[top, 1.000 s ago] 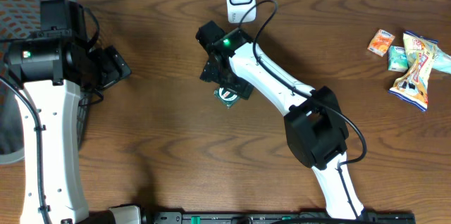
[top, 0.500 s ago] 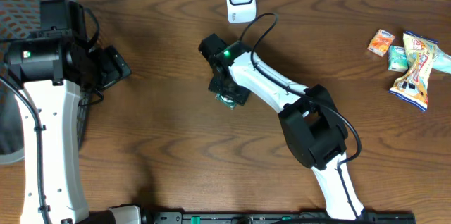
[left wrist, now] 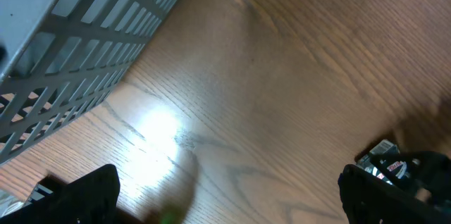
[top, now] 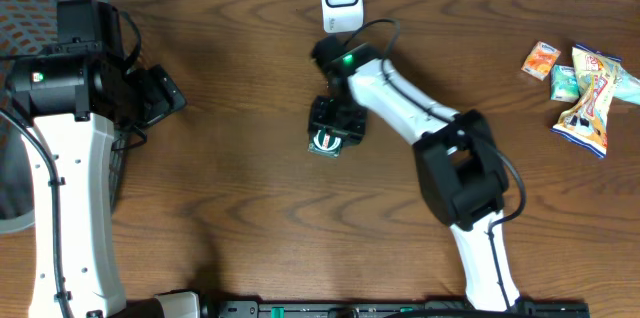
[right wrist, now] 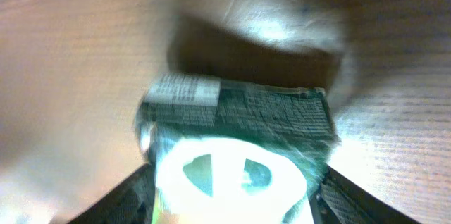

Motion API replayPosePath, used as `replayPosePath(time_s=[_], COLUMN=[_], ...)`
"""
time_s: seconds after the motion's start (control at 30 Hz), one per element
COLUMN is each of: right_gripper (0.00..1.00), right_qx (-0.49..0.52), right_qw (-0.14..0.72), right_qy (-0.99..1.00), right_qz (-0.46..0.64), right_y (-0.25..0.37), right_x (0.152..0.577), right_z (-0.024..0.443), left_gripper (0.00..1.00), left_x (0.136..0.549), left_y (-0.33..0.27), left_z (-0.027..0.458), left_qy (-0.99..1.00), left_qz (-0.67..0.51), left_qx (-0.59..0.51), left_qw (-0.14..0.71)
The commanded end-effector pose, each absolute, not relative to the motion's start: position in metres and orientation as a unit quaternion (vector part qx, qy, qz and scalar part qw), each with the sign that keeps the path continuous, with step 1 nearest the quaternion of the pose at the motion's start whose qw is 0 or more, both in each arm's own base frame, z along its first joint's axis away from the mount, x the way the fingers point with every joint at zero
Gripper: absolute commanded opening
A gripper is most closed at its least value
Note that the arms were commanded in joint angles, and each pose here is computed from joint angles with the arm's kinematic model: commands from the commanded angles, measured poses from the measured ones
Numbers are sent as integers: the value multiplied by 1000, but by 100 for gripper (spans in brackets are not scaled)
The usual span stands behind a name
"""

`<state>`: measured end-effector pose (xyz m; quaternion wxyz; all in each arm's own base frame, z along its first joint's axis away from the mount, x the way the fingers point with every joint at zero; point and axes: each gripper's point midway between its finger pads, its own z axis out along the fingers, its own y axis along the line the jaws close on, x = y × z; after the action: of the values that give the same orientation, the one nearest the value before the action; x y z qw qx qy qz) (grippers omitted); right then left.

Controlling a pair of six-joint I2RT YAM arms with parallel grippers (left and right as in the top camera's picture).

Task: Scan the item barcode
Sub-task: 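Grasp the Zam-Buk tin with the right gripper and lift it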

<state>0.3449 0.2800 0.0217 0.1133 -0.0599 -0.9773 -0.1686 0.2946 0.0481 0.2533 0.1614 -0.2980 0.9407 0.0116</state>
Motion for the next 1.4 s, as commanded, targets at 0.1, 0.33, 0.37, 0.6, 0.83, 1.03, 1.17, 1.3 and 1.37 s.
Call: replayPosePath(time_s=[0.1, 0.33, 0.37, 0.6, 0.83, 1.03, 1.17, 1.3, 1.37], right_gripper=[61, 61, 62, 71, 73, 74, 74, 74, 73], right_qx=[74, 38, 20, -71, -57, -66, -87, -88, -79], right_qw=[162, 167, 168, 118, 48, 37, 23, 12, 13], right_qy=[-907, -922, -930, -981, -991, -990, -992, -994, -995], right_qz=[-382, -346, -326, -138, -112, -121, -94, -67, -67], right_y=[289, 252, 248, 238, 276, 288, 280, 276, 281], right_x=[335, 344, 345, 352, 358, 360, 362, 358, 350], right_z=[72, 64, 60, 24, 18, 18, 14, 5, -4], left_gripper=[98, 98, 98, 98, 98, 98, 98, 98, 97], left_x=[294, 294, 294, 294, 294, 294, 294, 294, 294], left_y=[50, 50, 50, 50, 50, 50, 50, 50, 50], left_z=[250, 250, 250, 250, 250, 250, 250, 250, 250], left_qy=[941, 941, 941, 941, 941, 941, 941, 941, 941], left_qz=[15, 15, 15, 15, 15, 15, 15, 16, 15], left_qx=[-302, -302, -302, -302, -302, -302, -302, -302, -302], left_qw=[155, 155, 155, 155, 155, 155, 155, 155, 155])
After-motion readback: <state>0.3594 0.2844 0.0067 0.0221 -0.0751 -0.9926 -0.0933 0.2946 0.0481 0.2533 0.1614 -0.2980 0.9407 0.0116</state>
